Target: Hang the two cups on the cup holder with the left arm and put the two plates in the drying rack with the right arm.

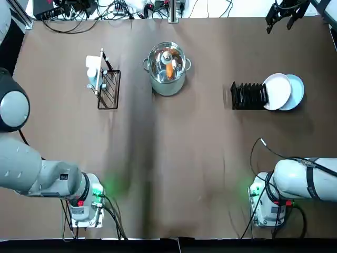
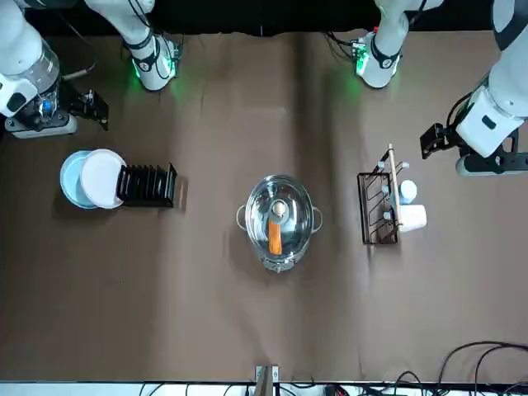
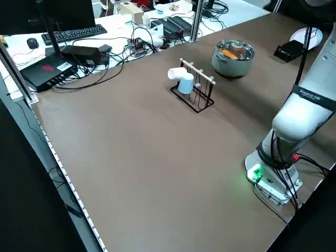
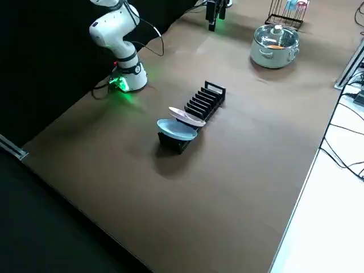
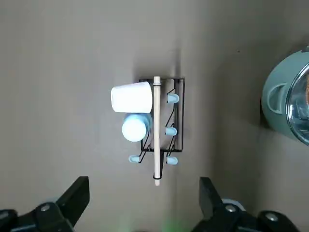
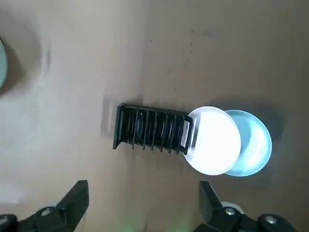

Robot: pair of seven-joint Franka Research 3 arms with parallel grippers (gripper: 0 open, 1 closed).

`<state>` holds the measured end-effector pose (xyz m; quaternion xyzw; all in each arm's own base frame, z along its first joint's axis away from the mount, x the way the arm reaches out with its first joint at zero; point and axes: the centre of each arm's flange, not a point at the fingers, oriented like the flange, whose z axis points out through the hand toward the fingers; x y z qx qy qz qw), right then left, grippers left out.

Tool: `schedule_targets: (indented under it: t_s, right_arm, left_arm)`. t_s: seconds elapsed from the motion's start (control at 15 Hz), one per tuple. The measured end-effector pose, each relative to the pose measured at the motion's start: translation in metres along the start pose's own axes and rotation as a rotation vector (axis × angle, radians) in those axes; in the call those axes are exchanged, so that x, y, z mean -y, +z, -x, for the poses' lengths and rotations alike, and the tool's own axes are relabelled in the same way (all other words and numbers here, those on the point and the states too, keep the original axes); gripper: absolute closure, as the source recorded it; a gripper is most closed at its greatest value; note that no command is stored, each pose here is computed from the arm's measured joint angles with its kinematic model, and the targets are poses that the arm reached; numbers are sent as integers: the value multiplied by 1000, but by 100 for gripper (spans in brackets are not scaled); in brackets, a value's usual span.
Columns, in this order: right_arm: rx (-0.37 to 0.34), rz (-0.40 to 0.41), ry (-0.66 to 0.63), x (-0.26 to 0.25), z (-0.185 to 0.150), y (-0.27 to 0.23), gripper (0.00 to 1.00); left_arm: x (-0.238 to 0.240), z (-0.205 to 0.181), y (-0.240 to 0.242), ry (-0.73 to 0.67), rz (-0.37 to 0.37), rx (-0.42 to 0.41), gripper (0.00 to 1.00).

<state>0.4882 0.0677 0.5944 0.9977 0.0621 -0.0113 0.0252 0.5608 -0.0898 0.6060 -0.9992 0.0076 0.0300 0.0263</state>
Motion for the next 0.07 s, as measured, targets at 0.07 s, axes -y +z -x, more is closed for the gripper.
schedule_targets:
  t_s: [0.07]
  right_arm:
    - [-9, 0, 0, 0, -1, -1, 0]
  left_arm:
    - [0, 0, 0, 0, 0, 0, 0]
